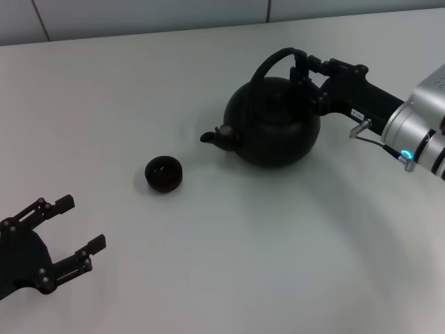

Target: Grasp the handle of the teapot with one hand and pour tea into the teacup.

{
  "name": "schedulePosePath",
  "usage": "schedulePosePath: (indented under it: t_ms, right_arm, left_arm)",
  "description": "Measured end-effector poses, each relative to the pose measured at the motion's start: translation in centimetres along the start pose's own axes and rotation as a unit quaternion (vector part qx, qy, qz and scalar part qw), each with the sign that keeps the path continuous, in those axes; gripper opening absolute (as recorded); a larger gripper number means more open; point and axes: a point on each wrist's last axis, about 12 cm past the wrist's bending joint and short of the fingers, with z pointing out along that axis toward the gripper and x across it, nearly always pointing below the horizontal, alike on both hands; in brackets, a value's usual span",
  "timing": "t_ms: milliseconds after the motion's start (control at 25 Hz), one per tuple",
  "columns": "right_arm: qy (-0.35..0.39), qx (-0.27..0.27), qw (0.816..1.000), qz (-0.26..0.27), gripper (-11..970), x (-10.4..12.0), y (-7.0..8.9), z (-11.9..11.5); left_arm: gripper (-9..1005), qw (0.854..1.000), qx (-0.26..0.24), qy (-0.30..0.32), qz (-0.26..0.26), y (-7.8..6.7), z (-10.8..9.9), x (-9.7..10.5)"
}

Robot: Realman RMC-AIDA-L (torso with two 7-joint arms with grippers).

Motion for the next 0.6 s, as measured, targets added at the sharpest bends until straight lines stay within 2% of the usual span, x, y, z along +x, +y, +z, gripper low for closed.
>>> schedulePosePath:
  t_ms: [240,440,560,600]
  right_arm:
    - [-0.015,0.008,1.000,0.008,428,0.2,-0.1,-1.1]
    - [-0.033,0.012,0.999,0.024,624,1.0,0.1,-3.1]
    - [-0.054,0.015,0.998,0.039,686,1.8,0.5,-5.8]
    - [-0.071,0.031,0.996,0.049,697,2.3,0.6,-7.7]
  left_arm:
    - [807,1.000,0.000,-0.001,0.000,0.0,0.0,0.0]
    - [807,1.000,0.003,-0.001,0.001,0.1,0.2,-0.1]
    - [807,1.000,0.004,-0.001,0.004,0.3,0.4,-0.2]
    - [808,1.000,0.005,0.001,0.006,0.5,0.7,-0.3]
